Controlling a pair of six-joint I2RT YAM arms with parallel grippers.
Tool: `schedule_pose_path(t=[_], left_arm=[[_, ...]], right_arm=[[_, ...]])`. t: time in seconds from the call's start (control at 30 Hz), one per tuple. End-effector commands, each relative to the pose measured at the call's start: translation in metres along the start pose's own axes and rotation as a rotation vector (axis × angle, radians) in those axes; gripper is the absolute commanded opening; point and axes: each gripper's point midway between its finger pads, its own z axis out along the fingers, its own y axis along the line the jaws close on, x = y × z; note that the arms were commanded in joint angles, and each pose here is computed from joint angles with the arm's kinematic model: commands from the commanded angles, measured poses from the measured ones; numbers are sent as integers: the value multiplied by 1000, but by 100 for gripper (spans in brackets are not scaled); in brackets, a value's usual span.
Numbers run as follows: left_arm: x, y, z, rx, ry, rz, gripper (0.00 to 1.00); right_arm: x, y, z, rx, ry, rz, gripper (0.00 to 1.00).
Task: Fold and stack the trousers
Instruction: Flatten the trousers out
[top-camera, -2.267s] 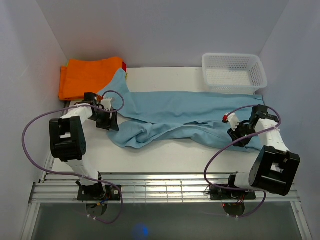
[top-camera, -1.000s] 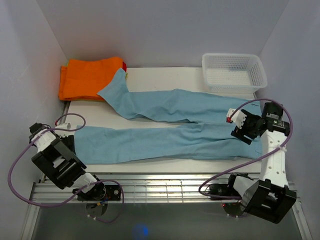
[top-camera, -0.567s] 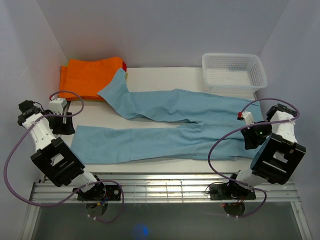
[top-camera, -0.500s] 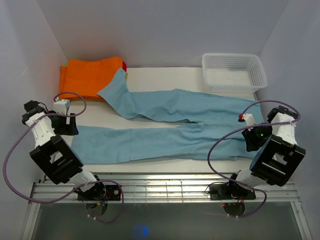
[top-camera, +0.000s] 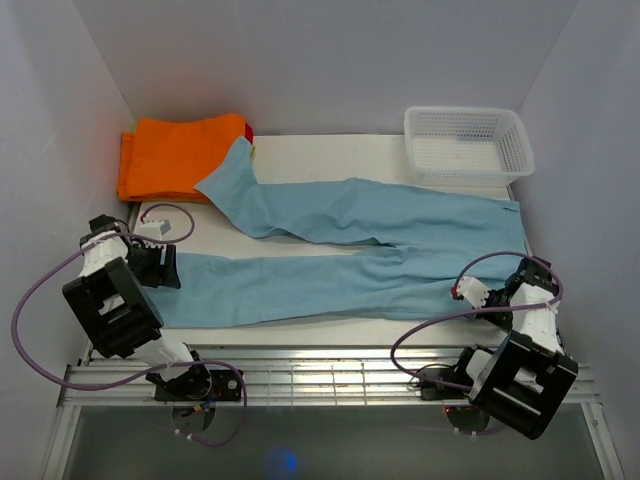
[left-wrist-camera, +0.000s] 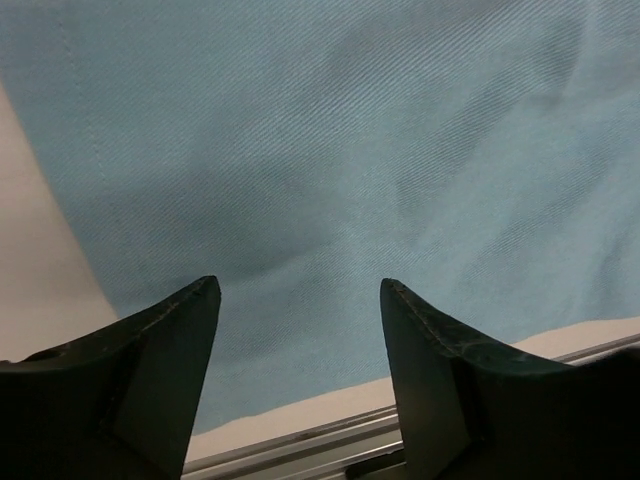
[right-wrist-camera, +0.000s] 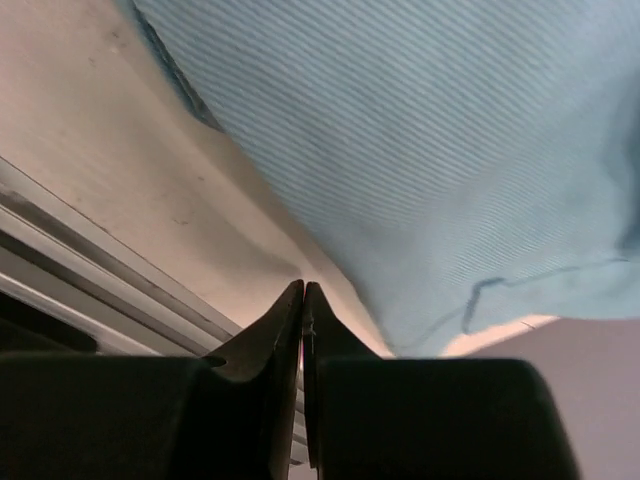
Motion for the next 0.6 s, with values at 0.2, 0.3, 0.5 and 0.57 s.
schedule_pose_path(t=[0.2,0.3,0.5,0.57], left_arm=[[28,23,32,-25,82,-124,38],[17,10,18,75,51,-46,48],[-36,-20,-38,188,-145,144,83],[-54,-21,-52,198,-193,180,86]], right_arm=[[-26,-73,-64,477,-51,-350,8],[-29,-75,-74,531,-52,-402,8],[-64,-51,-95,142,-331,-170,64],[-81,-46,-103,-33,-398,-93,72]])
